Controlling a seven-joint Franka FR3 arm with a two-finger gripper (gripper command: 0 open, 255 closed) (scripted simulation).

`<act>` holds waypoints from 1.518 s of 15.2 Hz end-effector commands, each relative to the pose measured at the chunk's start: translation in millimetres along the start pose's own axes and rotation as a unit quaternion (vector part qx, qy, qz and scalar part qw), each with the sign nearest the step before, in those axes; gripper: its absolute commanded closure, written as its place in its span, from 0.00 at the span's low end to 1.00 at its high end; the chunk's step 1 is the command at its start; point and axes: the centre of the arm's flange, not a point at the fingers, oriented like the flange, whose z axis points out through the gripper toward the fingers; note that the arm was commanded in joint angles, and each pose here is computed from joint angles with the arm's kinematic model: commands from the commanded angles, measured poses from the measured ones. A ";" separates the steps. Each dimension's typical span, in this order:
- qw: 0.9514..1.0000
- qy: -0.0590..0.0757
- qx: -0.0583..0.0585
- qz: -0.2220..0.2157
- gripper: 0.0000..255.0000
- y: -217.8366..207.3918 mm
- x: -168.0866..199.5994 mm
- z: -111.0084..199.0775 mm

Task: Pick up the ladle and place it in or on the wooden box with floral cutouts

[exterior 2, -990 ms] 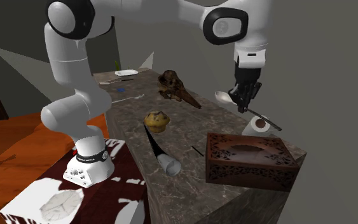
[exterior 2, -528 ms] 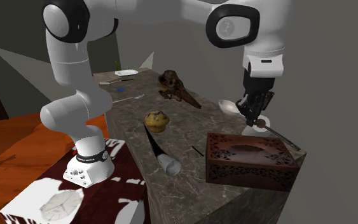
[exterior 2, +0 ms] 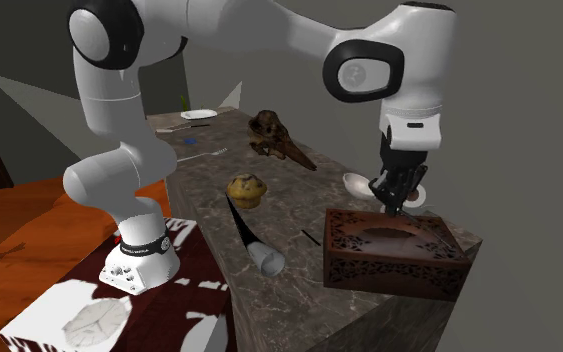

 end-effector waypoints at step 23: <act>1.000 0.000 0.000 0.000 0.00 4.8 0.8 1.5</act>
